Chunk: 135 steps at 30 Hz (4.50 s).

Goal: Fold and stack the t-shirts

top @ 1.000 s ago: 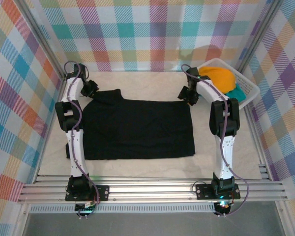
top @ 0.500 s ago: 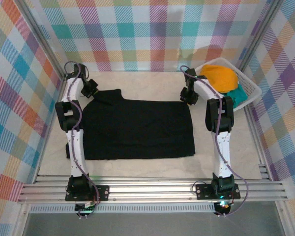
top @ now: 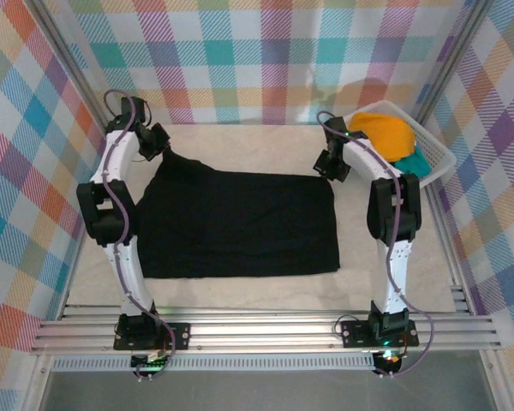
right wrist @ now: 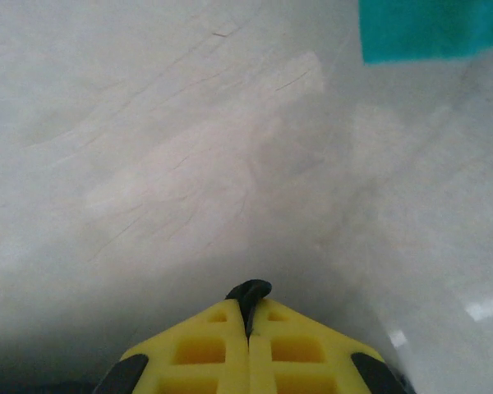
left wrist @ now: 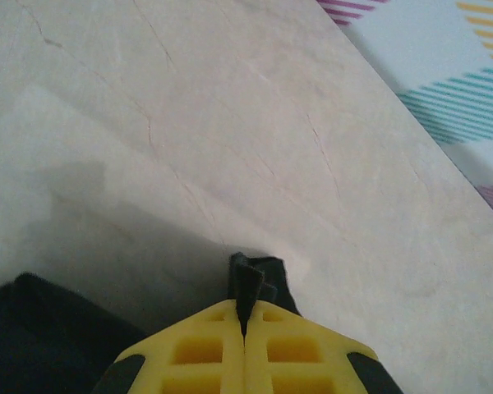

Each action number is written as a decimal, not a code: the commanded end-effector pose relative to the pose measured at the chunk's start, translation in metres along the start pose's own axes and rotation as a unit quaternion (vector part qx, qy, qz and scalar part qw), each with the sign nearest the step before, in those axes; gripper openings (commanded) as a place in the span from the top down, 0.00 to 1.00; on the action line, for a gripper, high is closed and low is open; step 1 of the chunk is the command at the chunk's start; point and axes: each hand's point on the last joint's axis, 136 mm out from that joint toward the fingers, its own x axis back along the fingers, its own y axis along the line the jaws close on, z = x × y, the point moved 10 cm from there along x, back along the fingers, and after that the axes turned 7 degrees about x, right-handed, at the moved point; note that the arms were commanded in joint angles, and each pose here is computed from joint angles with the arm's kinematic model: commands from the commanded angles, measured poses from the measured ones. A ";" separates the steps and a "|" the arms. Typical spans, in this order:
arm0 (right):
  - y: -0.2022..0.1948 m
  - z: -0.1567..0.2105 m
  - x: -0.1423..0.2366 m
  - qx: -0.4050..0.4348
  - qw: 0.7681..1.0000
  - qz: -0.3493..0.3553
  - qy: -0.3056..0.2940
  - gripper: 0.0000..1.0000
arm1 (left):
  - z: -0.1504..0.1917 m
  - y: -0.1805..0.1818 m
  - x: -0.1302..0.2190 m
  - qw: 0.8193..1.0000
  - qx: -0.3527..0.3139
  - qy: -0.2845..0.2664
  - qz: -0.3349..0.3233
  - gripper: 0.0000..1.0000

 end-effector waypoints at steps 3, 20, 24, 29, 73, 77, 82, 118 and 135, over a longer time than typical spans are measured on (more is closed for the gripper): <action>-0.003 0.024 0.038 -0.001 1.000 -0.021 -0.019 1.00 | 0.022 0.009 0.059 0.998 -0.023 -0.050 0.009 1.00; -0.058 0.129 0.050 -0.015 1.000 -0.019 0.020 1.00 | 0.144 0.129 0.157 0.975 0.098 -0.150 -0.129 1.00; -0.065 0.145 0.044 -0.020 0.999 -0.022 0.034 1.00 | 0.162 0.149 0.153 0.969 0.121 -0.146 -0.156 1.00; -0.069 0.149 0.043 -0.013 0.999 -0.009 0.041 0.93 | 0.178 0.165 0.145 0.962 0.158 -0.103 -0.197 1.00; -0.028 0.169 0.048 0.089 0.993 -0.072 0.029 0.82 | 0.169 0.111 0.021 0.975 -0.007 0.163 -0.149 0.53; -0.041 0.172 0.045 0.075 0.997 -0.024 0.028 0.82 | 0.188 0.114 0.015 0.970 -0.020 0.181 -0.162 0.57; -0.058 0.171 0.052 0.056 0.998 0.006 0.010 0.82 | 0.202 0.122 0.025 0.969 -0.019 0.184 -0.166 0.68; -0.088 0.179 0.076 0.008 0.999 0.038 -0.033 0.82 | 0.275 0.114 0.112 0.968 0.041 0.224 -0.103 0.64; -0.057 0.179 0.059 0.052 0.997 -0.063 0.015 0.79 | 0.232 0.220 0.150 0.925 0.257 0.072 -0.270 0.42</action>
